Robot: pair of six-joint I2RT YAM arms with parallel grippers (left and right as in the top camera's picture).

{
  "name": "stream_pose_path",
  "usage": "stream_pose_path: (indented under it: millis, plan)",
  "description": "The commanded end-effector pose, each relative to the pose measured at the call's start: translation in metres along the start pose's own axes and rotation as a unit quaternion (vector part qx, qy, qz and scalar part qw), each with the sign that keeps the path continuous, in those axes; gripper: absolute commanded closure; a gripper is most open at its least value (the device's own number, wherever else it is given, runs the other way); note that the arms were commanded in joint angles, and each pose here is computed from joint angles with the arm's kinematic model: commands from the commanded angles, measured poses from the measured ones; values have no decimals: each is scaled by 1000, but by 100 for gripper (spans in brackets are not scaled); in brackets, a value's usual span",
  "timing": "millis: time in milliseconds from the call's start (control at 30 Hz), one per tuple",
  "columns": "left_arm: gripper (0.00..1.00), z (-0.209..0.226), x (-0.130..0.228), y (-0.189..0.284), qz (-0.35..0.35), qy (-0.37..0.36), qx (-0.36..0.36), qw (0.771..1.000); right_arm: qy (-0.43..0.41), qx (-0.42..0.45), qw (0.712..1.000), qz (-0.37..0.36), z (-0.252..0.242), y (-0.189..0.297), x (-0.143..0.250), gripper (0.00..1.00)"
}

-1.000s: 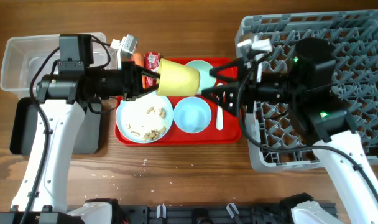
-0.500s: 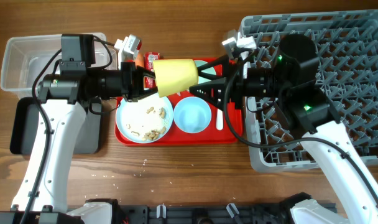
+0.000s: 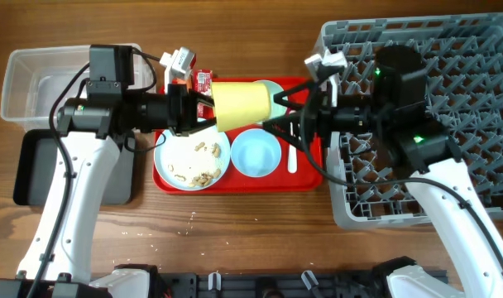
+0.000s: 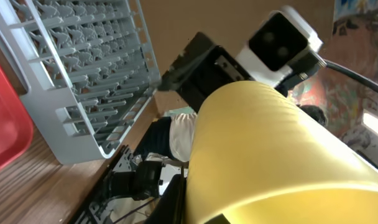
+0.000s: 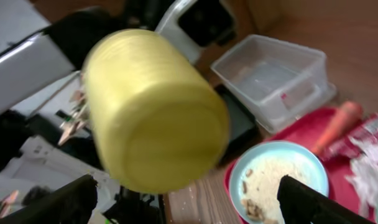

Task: Sort waste into correct bins and load items into the dishwasher rack
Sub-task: 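Hand the yellow cup from the left gripper to the right gripper, then place the yellow cup in the dish rack with the right gripper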

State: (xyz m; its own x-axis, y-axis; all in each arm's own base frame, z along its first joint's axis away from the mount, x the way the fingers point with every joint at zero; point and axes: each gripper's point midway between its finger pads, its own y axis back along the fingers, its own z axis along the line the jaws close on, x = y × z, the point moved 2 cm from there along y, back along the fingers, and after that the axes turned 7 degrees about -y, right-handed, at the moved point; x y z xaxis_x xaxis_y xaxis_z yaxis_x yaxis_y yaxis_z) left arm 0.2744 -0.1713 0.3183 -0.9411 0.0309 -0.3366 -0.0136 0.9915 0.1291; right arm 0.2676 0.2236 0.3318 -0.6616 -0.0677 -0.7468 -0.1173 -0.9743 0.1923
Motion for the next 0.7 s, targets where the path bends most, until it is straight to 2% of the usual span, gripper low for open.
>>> stream_pose_path:
  millis: [0, 167, 233, 267, 300, 333, 400, 433, 500, 533, 600, 667]
  plan:
    - [96, -9, 6, -7, 16, -16, 21, 1000, 43, -62, 997, 12, 18, 0, 2, 3]
    - [96, -13, 13, -19, 37, -22, 29, 999, 67, -77, 995, 13, 27, -7, 0, 3]
    - [96, -14, 15, -21, 42, -22, 30, 998, 78, -86, 993, 11, 33, -11, -2, 7]
    - [96, -13, 15, -22, 42, -23, 27, 998, 75, -89, 993, 10, 35, -12, -3, 16]
    - [96, -12, 14, -22, 41, -23, 22, 999, 71, -90, 993, 8, 36, -12, -5, 31]
    - [96, -11, 14, -22, 40, -23, 20, 999, 67, -89, 994, 8, 36, -12, -5, 35]
    - [96, -11, 14, -22, 40, -23, 20, 999, 64, -87, 994, 8, 35, -12, -5, 36]
    - [87, -10, 14, -22, 39, -23, 17, 999, 64, -86, 994, 7, 34, -11, -6, 38]
    - [17, -6, 12, -22, 34, -23, 2, 999, 62, -76, 995, 2, 32, -9, -7, 37]
    - [0, 1, 9, -20, 25, -21, -21, 999, 57, -63, 996, -2, 28, -7, -8, 37]
    - [0, 14, 2, -12, 3, -18, -59, 998, 32, -6, 999, -19, 11, 5, -12, 38]
    - [0, 25, -7, 1, -22, -14, -91, 996, -14, 86, 995, -41, -18, 27, -12, 40]
